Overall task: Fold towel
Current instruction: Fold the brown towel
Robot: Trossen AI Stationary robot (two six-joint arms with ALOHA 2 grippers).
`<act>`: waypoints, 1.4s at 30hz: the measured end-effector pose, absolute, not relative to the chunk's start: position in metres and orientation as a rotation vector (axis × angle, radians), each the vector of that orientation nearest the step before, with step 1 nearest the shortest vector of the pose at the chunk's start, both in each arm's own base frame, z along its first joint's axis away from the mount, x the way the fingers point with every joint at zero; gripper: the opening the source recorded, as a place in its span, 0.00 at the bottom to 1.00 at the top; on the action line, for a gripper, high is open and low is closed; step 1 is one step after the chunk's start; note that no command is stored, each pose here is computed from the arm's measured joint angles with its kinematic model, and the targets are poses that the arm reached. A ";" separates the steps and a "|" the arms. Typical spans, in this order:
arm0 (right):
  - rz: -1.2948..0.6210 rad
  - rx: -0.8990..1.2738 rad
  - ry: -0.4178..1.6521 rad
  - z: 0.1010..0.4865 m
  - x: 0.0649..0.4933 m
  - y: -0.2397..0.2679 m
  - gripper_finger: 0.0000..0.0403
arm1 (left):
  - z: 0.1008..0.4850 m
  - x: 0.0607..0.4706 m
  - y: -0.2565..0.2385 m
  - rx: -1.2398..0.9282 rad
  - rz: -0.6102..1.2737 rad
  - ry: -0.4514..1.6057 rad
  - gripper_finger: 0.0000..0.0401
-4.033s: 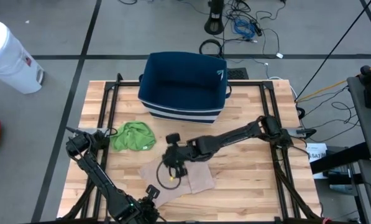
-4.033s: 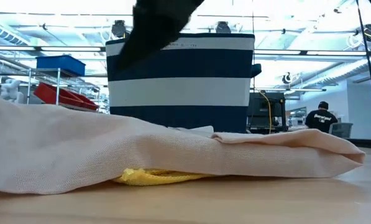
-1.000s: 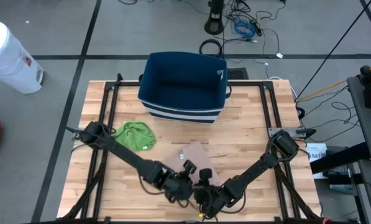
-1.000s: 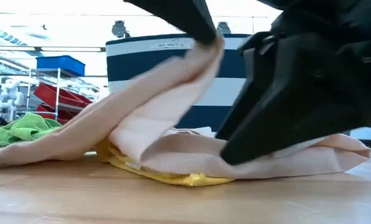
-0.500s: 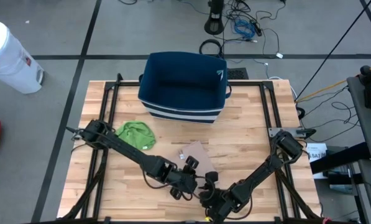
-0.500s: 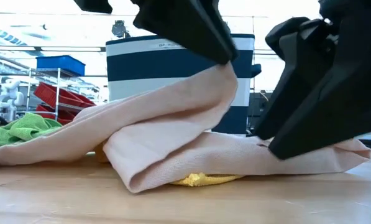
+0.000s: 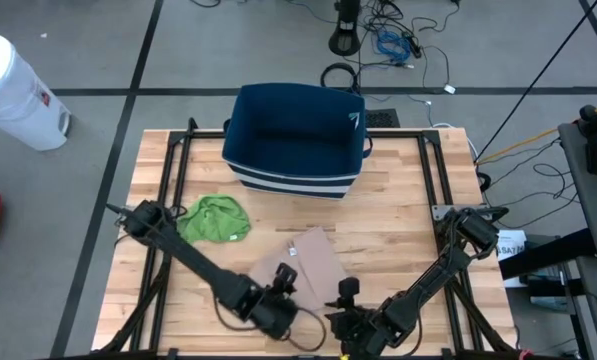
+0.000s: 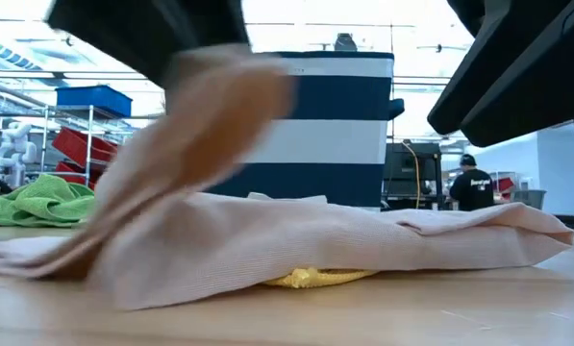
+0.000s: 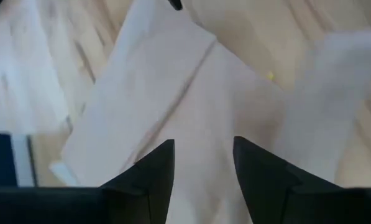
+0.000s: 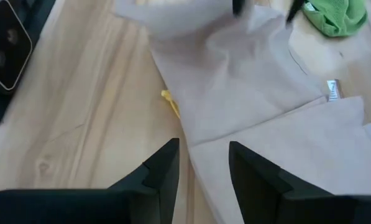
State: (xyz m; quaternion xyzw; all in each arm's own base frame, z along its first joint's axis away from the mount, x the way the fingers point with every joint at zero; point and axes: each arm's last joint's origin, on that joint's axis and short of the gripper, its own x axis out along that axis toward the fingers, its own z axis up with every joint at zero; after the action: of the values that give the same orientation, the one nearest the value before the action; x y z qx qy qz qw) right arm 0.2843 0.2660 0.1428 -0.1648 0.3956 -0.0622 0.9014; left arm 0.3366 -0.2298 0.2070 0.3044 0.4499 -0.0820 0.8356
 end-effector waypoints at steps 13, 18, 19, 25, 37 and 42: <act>-0.133 -0.367 0.794 0.144 0.293 0.261 0.31 | 0.201 0.271 -0.258 0.539 -0.038 1.221 0.42; -0.103 -0.365 0.751 0.147 0.300 0.262 0.31 | 0.191 0.250 -0.257 0.546 0.005 1.346 0.42; -0.098 -0.370 0.747 0.148 0.300 0.263 0.31 | 0.187 0.247 -0.257 0.544 -0.002 1.362 0.42; -0.169 -0.372 0.826 0.142 0.292 0.255 0.31 | 0.172 0.236 -0.258 0.538 0.009 1.376 0.42; -0.434 -0.297 0.939 0.146 0.254 0.242 0.31 | 0.170 0.242 -0.254 0.574 0.081 1.283 0.42; -0.483 -0.247 0.990 0.145 0.237 0.245 0.31 | 0.170 0.247 -0.253 0.567 0.069 1.264 0.42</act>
State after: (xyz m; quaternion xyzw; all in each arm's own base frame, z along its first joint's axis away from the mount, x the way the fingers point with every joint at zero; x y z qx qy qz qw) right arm 0.2368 0.2455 0.1448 -0.1172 0.4689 -0.2291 0.8449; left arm 0.2465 -0.2528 0.1699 0.2615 0.5826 0.0318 0.7689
